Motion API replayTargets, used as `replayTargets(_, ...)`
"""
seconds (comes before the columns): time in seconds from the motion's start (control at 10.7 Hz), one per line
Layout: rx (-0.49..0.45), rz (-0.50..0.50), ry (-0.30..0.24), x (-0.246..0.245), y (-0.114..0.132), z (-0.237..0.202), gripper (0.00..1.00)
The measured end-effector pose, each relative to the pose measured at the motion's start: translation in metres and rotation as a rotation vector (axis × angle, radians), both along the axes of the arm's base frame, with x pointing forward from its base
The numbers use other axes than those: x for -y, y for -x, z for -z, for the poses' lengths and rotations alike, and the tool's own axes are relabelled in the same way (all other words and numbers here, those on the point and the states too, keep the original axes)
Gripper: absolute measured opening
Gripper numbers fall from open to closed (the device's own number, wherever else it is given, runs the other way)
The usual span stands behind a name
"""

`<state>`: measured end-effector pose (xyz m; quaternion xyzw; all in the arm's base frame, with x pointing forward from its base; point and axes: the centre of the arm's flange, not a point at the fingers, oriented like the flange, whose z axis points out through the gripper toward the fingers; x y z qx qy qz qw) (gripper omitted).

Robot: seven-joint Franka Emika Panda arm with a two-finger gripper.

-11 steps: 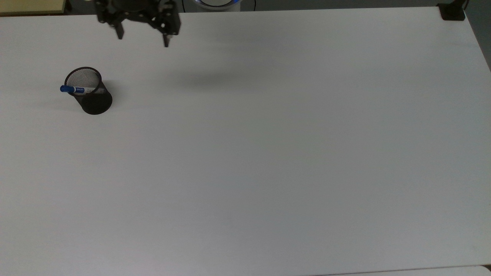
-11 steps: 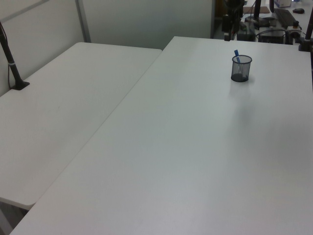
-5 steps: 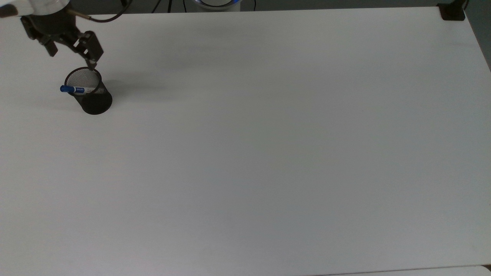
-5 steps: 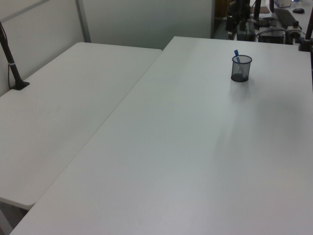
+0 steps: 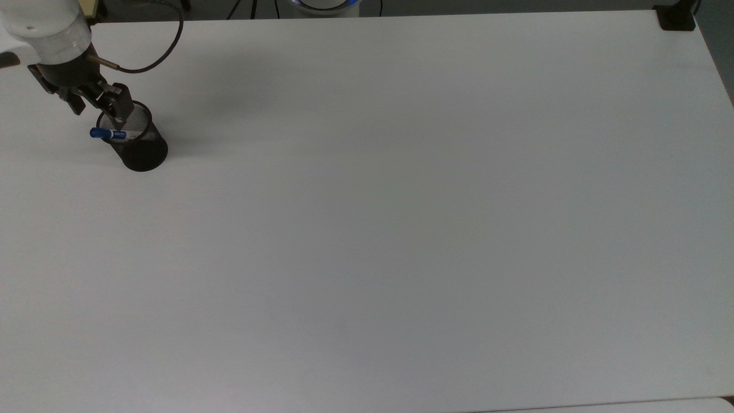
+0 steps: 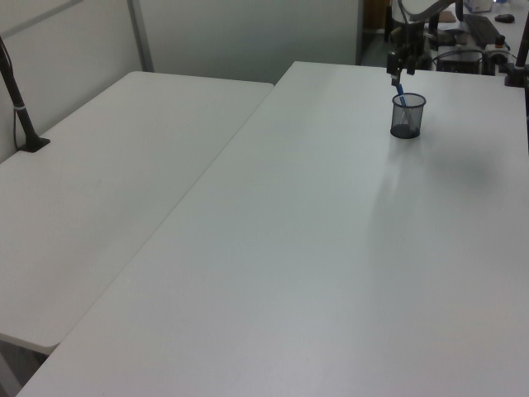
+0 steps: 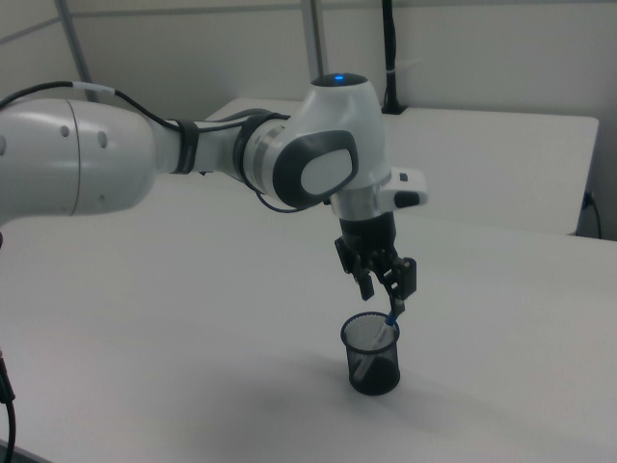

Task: Remove the marker
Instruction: 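Lower the gripper and close it on the blue-capped marker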

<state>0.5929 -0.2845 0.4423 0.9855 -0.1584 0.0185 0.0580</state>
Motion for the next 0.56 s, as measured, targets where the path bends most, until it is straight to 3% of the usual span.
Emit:
replayTargets(0.37,0.018,0.009,0.009,0.011,-0.001,0.018,0.47)
replayTargets(0.56,0.039,0.008,0.014,0.011,-0.002,0.024,0.45)
